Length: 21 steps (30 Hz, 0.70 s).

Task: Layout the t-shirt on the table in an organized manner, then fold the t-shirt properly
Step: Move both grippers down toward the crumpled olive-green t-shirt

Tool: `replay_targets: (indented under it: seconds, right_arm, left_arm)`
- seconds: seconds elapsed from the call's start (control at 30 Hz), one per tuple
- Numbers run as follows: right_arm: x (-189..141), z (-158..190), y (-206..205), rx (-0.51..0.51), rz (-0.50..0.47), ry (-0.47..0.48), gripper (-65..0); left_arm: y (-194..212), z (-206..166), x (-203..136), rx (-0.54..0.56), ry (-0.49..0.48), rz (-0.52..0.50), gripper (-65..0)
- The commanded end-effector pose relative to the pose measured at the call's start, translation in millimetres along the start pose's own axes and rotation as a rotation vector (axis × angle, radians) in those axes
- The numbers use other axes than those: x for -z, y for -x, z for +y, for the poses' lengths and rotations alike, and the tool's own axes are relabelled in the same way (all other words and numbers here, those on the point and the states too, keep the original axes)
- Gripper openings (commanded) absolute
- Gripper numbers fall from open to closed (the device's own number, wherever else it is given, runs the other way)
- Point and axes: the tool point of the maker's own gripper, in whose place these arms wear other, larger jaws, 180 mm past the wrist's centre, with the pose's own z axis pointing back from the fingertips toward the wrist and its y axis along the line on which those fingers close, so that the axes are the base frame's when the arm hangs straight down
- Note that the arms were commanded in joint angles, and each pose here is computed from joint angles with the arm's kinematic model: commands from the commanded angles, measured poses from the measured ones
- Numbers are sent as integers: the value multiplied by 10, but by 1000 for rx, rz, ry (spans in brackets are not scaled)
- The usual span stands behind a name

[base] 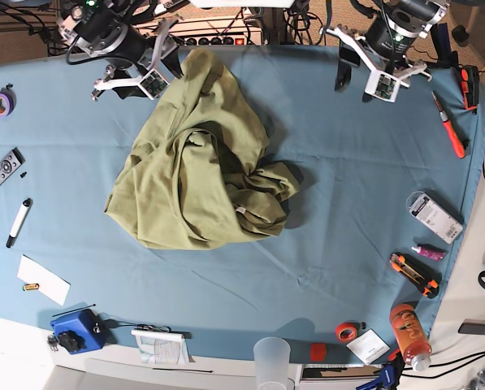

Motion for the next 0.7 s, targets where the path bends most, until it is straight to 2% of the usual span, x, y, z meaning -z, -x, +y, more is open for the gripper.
replay_targets:
  seconds: [0.0,0.17,0.33,0.47,0.67]
  right_arm:
    - [-23,-87,-97,-8,-34,37,-349]
    - [-25,-465,-186,-15,-36,214,-349]
    - [-113,-780,-163,-16,-21,339,-349]
    - [-235,-1046,-98,-2,-4,425,-350]
    - [-474,-1435,28,24,31,561,-350]
  left_arm:
    - [-118,-12,-11,4,7,-44,-349]
    - [-379,-76,58,-67,70,-131,-349]
    - [-537,-356,124,-85,173,-180,-349]
    - [-324,-676,408,-102,279,-111,-349]
    - [-308,-895,857,-165,285,-75,-349]
